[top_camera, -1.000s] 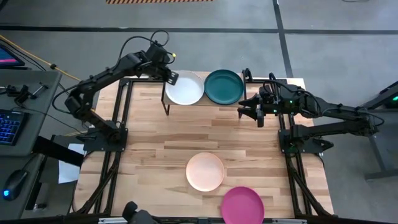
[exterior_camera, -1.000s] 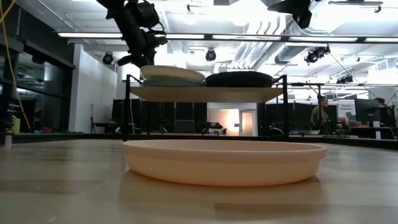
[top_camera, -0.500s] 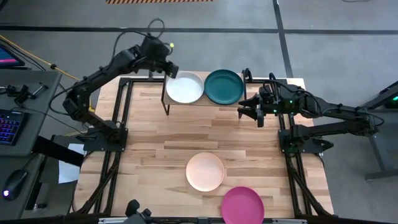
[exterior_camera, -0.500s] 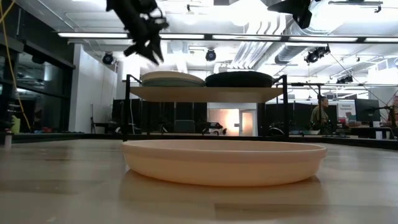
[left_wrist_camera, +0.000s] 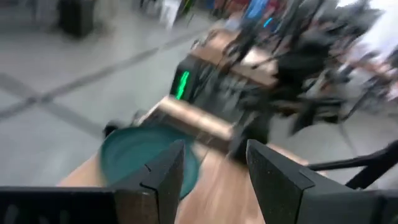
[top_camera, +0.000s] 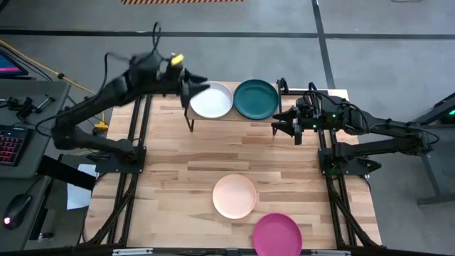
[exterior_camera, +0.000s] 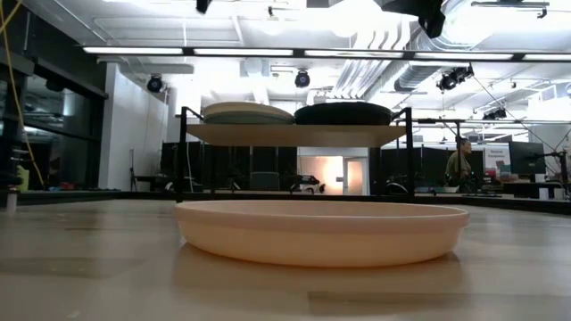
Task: Place and stack plates onto a shelf
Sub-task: Stack the light pink plate on top of the white plate on the shelf
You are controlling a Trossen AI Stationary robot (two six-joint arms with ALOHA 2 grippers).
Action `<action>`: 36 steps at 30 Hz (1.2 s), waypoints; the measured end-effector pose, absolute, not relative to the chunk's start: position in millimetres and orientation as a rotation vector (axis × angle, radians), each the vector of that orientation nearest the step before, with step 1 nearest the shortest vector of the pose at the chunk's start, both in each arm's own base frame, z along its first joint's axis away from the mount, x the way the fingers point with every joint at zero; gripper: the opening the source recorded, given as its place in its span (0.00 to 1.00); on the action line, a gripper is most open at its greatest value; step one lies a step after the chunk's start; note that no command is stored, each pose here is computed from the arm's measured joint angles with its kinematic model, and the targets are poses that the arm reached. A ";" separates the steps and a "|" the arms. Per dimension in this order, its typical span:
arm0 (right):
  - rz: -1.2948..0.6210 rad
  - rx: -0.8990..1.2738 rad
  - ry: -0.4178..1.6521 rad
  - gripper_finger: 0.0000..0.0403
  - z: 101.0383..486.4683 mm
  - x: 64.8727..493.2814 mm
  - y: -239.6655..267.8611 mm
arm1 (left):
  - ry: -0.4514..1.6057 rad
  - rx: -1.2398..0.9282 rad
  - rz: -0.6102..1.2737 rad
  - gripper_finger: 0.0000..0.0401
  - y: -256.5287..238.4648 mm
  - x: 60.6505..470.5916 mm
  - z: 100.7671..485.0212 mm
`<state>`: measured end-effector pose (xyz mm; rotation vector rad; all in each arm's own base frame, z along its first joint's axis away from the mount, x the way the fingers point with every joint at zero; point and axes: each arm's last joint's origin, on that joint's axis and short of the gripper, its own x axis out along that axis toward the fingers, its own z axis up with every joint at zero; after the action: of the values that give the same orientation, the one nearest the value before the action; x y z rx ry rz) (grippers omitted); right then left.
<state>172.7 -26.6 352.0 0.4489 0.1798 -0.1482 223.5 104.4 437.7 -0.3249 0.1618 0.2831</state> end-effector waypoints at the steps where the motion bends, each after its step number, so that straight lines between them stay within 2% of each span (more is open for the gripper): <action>1: -0.148 0.447 0.180 0.47 352.0 172.7 -26.6 | 0.108 -0.301 0.269 0.40 95.0 223.4 434.8; 6: -0.148 0.450 0.179 0.47 352.1 172.7 -26.6 | -0.143 -0.273 0.218 0.40 62.9 215.9 403.2; 10: -0.147 0.442 0.179 0.47 352.1 172.7 -26.6 | -0.238 -0.290 0.188 0.40 54.3 206.5 382.3; 19: -0.170 0.449 0.172 0.47 352.3 172.7 -27.2 | -0.276 -0.342 0.170 0.40 50.3 193.7 377.0; 36: -0.152 0.479 0.078 0.47 361.2 174.1 -27.5 | -0.265 -0.345 0.172 0.40 51.0 196.4 375.0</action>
<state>174.1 -27.5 361.2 0.4795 0.0779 -0.1520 196.4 51.0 375.0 -0.3449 -0.2655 0.1722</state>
